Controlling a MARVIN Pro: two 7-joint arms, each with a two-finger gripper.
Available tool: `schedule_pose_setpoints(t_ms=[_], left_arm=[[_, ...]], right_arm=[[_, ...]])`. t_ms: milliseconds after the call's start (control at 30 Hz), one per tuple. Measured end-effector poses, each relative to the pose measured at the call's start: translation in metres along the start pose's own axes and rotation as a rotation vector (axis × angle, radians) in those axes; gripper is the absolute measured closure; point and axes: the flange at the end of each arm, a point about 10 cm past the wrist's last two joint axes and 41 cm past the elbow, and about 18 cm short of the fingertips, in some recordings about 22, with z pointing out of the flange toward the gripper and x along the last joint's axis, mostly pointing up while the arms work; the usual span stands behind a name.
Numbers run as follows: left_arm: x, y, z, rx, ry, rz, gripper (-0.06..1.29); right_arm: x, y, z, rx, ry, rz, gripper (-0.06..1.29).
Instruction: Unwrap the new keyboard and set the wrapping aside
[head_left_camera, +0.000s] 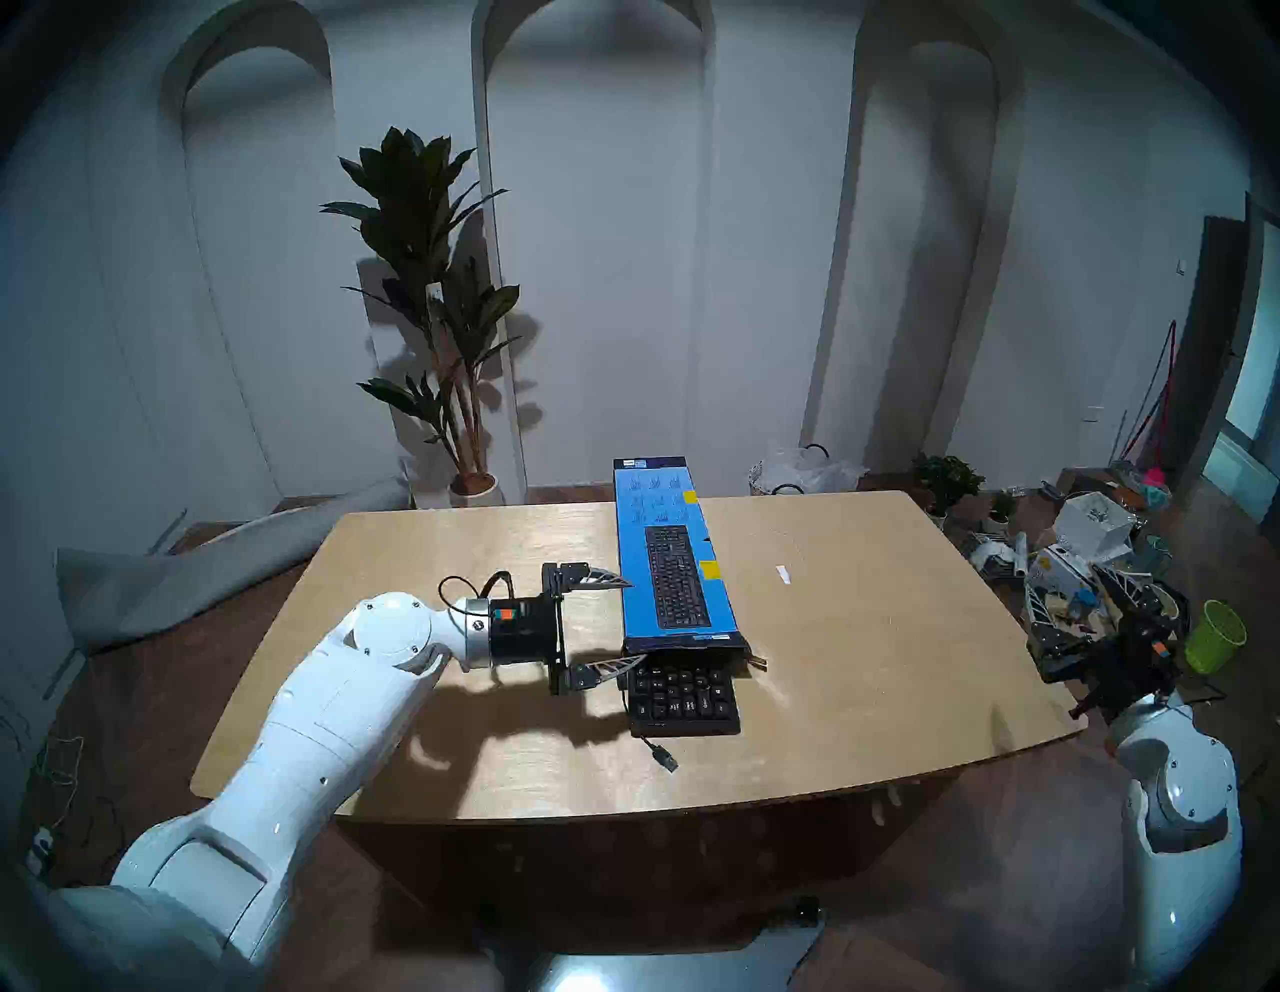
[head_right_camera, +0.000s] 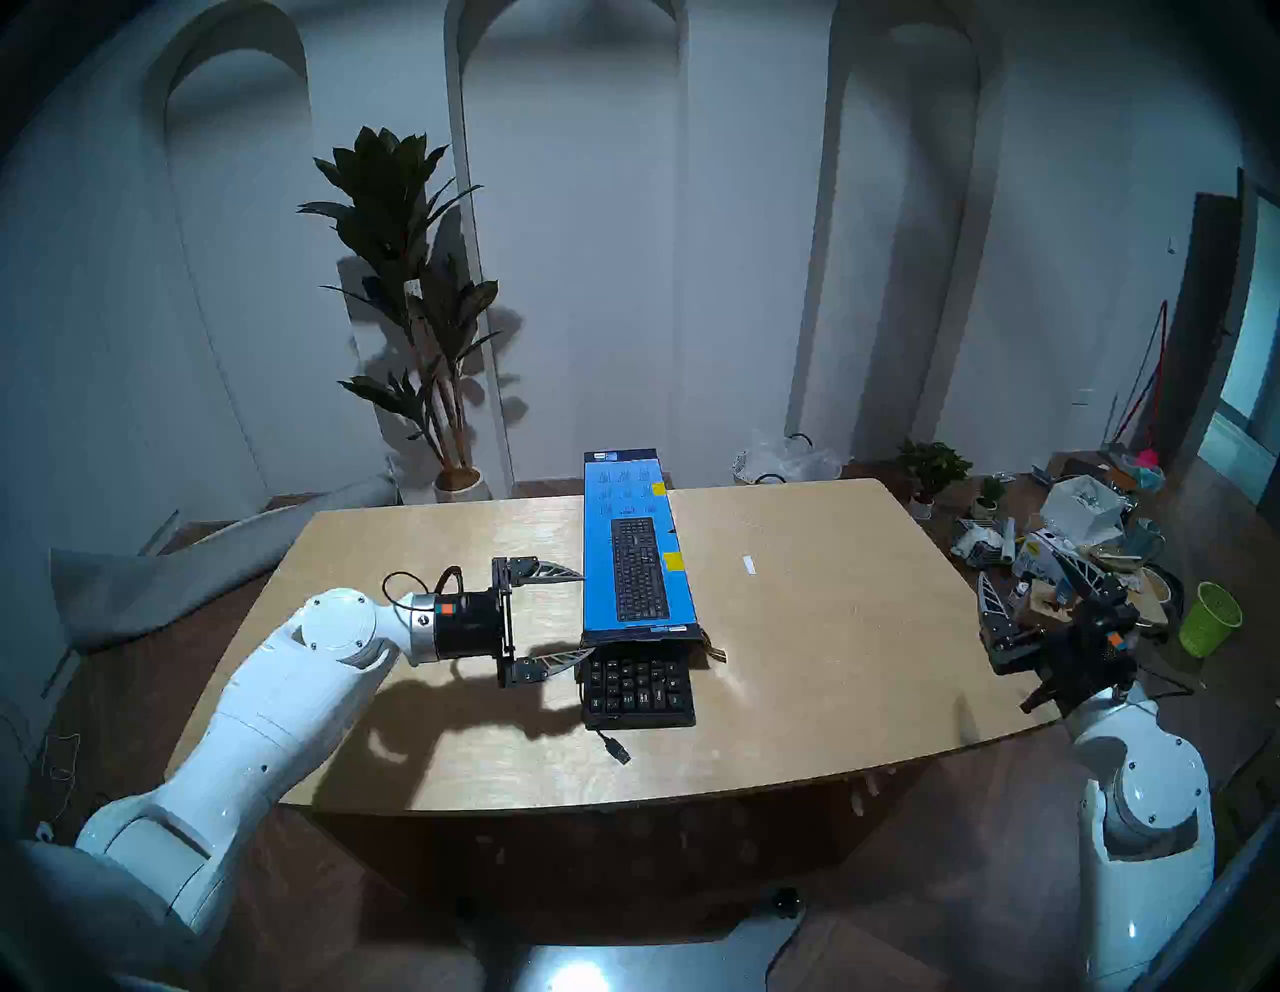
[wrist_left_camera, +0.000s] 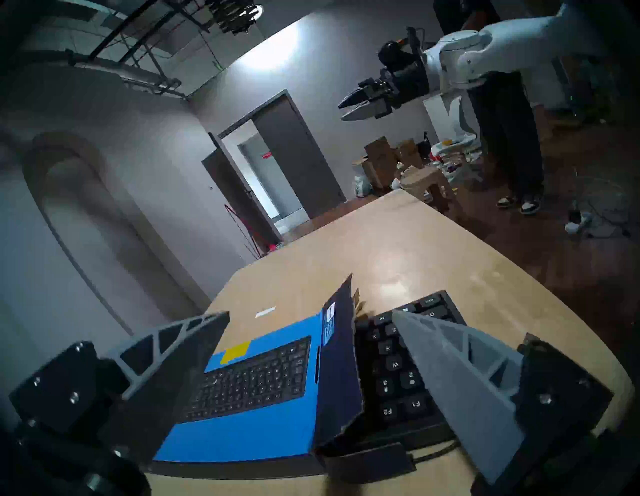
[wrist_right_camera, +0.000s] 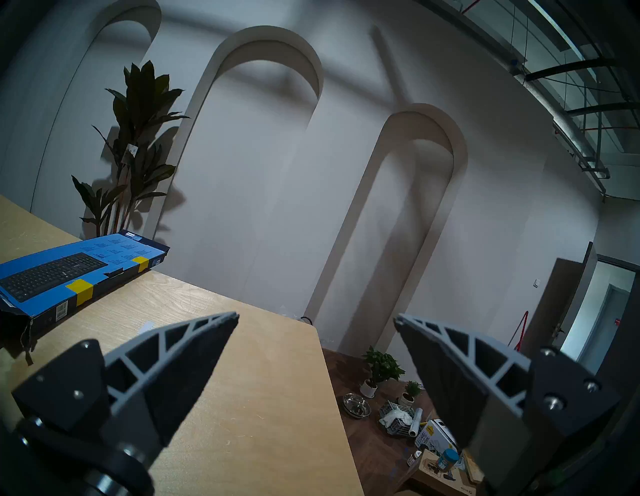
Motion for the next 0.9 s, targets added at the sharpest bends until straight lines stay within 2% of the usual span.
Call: schedule_pose_setpoints(t_ms=[167,300,500,700,900], left_arm=[[-0.005,-0.012,0.013,0.06,0.03,0.017,0.0],[-0.008,-0.018,0.02,0.073,0.043,0.05,0.0],[-0.01,-0.016,0.028,0.017,0.068,0.143,0.0],[0.007,-0.017,0.031,0.057,0.151,0.215,0.0],[0.012,0.001,0.028,-0.014,0.164,0.233,0.0]], right_arm=[[0.0,0.0,0.0,0.0,0.0,0.0,0.0],[0.0,0.0,0.0,0.0,0.0,0.0,0.0],[0.0,0.0,0.0,0.0,0.0,0.0,0.0],[0.0,0.0,0.0,0.0,0.001,0.0,0.0],[0.0,0.0,0.0,0.0,0.001,0.0,0.0]])
